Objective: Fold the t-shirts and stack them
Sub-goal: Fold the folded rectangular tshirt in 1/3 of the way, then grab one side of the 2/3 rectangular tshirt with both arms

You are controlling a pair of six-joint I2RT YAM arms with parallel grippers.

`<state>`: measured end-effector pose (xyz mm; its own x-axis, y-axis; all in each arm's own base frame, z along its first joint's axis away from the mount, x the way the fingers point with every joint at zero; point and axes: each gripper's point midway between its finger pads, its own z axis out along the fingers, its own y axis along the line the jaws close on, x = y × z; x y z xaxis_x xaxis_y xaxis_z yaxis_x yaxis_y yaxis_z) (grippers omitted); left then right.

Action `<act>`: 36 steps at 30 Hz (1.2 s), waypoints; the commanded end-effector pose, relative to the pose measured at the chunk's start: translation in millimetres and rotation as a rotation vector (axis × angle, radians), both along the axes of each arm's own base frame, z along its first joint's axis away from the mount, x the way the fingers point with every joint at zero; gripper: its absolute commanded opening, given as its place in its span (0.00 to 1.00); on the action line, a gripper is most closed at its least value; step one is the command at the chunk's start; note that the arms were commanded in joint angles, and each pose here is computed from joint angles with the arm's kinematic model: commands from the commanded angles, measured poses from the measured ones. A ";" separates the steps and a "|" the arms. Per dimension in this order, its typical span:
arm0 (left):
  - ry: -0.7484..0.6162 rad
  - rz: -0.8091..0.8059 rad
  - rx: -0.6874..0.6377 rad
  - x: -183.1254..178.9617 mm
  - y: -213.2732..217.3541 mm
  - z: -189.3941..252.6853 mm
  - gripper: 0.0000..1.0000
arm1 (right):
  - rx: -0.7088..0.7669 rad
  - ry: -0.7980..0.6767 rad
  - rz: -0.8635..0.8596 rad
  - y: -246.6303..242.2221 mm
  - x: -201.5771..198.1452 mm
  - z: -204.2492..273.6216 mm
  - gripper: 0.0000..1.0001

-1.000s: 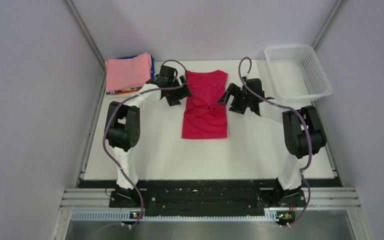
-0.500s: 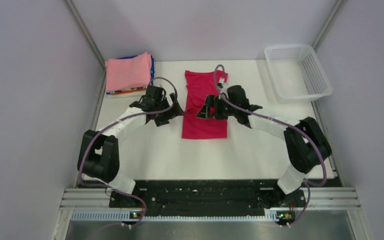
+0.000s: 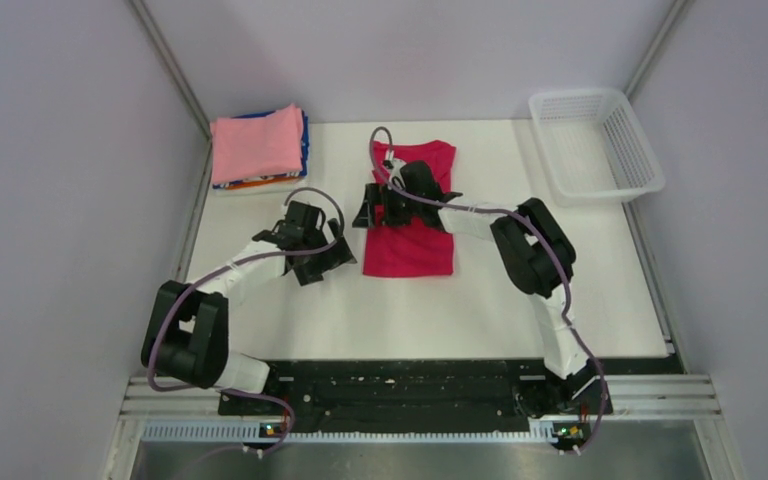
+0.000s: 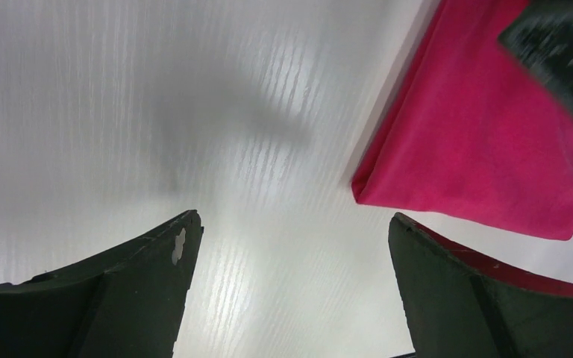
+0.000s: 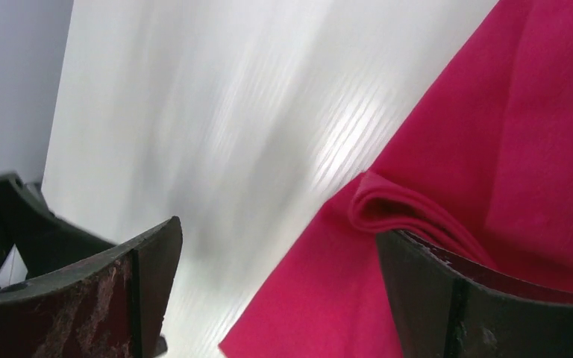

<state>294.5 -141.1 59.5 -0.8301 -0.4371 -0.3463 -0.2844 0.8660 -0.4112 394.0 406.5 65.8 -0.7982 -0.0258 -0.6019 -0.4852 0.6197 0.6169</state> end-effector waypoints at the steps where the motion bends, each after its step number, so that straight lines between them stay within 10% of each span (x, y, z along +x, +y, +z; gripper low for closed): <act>1: -0.002 0.002 -0.040 -7.2 -3.2 0.1 0.99 | 0.027 -0.104 -0.061 -3.4 53.2 24.7 0.99; 14: -0.017 -0.073 -0.132 -8.1 -29.2 -3.8 0.99 | 0.003 -0.268 -0.169 -73.5 27.9 119.4 0.99; 24: 0.047 -0.133 -0.161 -4.9 -58.9 -27.4 0.88 | 0.013 0.046 -0.414 -176.6 -90.2 39.9 0.99; 36: 0.103 -0.113 -0.170 -5.8 -65.0 -50.3 0.29 | 0.014 0.183 -0.516 -190.3 -113.3 -7.2 0.76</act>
<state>297.3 -212.5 28.8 -0.8967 -0.3899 -0.2095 -0.2074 0.7883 -0.5793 270.2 208.1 50.9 -0.8283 0.3290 -0.4536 -0.0188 0.7927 0.6093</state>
